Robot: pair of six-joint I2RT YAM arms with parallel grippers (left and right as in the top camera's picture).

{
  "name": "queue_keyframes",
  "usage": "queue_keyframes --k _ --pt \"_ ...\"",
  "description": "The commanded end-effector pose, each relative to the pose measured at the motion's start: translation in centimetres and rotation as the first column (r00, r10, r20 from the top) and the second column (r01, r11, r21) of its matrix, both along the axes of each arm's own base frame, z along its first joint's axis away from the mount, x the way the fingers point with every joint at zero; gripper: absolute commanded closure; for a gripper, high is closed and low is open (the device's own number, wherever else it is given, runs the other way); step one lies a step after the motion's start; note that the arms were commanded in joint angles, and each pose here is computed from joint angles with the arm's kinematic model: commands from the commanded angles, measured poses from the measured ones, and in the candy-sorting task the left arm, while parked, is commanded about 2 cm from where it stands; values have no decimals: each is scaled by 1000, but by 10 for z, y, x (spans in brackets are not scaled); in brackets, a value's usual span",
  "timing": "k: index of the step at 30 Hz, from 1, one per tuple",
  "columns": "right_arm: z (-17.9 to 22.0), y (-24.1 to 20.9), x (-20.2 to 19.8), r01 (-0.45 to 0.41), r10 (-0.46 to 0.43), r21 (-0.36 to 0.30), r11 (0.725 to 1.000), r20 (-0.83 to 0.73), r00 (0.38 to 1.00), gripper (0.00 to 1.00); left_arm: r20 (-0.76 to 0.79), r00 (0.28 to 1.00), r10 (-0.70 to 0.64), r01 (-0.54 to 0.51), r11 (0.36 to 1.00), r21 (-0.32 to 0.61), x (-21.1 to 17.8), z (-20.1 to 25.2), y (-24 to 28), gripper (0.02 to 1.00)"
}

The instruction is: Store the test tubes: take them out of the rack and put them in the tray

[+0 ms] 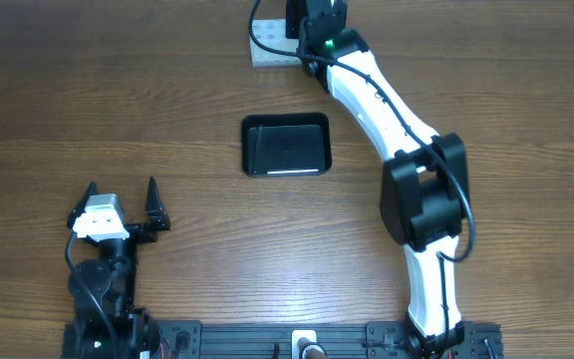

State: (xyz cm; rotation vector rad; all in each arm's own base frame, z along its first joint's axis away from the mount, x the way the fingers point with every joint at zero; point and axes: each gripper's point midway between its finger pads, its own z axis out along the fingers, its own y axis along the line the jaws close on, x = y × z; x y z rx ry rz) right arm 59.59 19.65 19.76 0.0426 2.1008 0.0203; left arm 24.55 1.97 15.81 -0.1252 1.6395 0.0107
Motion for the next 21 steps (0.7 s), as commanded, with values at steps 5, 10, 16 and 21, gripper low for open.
queue_keyframes --k 5,10,16,21 --pt "95 0 -36 -42 38 49 998 74 997 958 0 1000 -4 4 1000 17 0 -1 0 20" --pt "101 -11 -64 -42 43 29 999 -5 999 972 0 1000 -4 4 1000 17 0 -1 0 20" --pt "80 -9 -104 -56 75 104 993 -194 978 982 0 1000 -4 4 1000 17 0 -1 0 20" --pt "47 -1 -135 -64 117 150 987 -372 921 989 0 1000 -4 4 1000 17 0 -1 0 20"
